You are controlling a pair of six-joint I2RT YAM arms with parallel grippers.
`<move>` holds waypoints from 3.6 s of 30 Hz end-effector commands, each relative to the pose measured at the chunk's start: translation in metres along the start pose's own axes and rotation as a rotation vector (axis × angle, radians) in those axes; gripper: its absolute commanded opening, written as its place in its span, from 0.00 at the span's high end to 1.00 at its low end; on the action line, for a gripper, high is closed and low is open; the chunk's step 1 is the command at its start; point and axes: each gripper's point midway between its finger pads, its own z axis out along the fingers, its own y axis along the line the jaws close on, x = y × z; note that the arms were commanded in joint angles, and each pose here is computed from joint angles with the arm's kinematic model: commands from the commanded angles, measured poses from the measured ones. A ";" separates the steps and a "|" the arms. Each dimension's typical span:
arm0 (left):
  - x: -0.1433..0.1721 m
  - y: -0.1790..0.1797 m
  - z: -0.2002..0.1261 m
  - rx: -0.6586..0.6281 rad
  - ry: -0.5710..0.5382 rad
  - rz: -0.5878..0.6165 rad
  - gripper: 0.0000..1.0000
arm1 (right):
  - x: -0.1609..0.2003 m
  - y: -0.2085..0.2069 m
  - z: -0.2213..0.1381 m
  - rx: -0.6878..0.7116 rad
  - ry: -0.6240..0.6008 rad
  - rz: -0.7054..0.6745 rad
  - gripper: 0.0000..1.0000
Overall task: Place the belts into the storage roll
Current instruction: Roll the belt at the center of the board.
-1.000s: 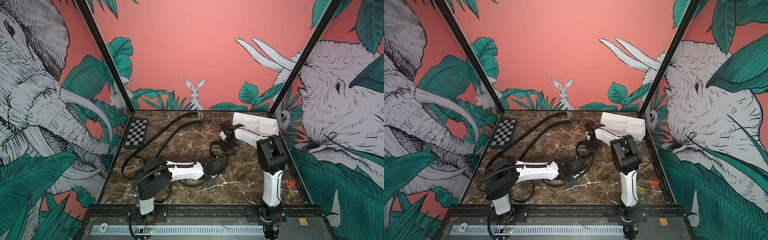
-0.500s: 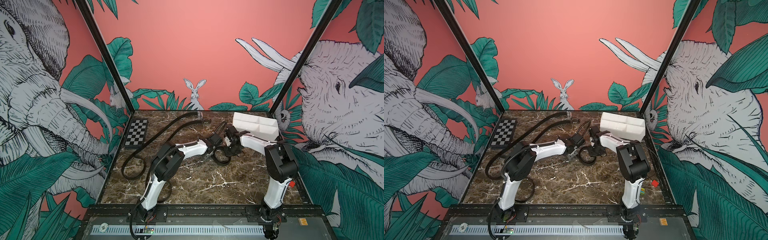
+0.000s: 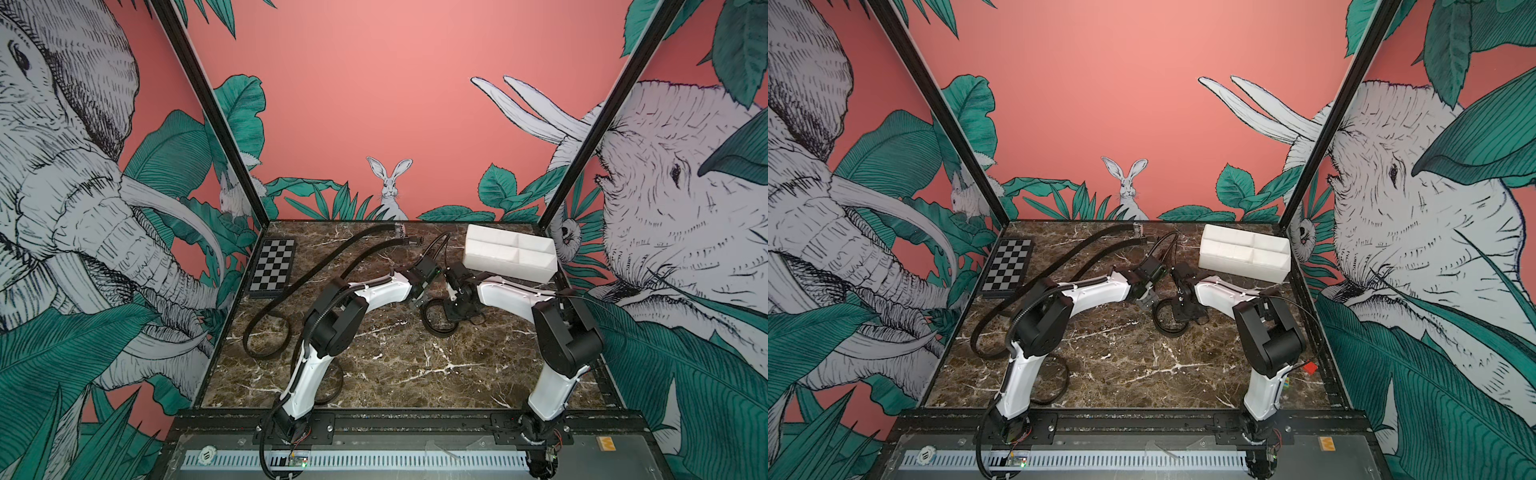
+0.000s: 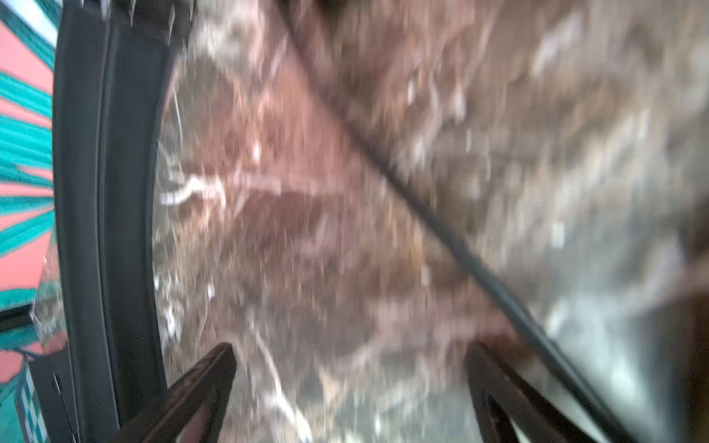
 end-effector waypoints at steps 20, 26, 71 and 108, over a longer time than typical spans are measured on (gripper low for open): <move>0.071 -0.084 -0.086 0.617 -0.020 -0.608 0.29 | 0.100 0.041 0.012 -0.044 0.300 -0.081 1.00; 0.071 -0.085 -0.083 0.643 -0.022 -0.669 0.32 | 0.107 0.061 0.010 -0.066 0.298 -0.109 1.00; 0.084 -0.122 -0.113 0.855 0.315 -1.183 0.22 | 0.097 0.076 0.006 -0.100 0.255 -0.071 1.00; 0.094 -0.102 -0.061 0.558 0.400 -0.985 0.68 | 0.109 0.074 0.005 -0.110 0.282 -0.083 1.00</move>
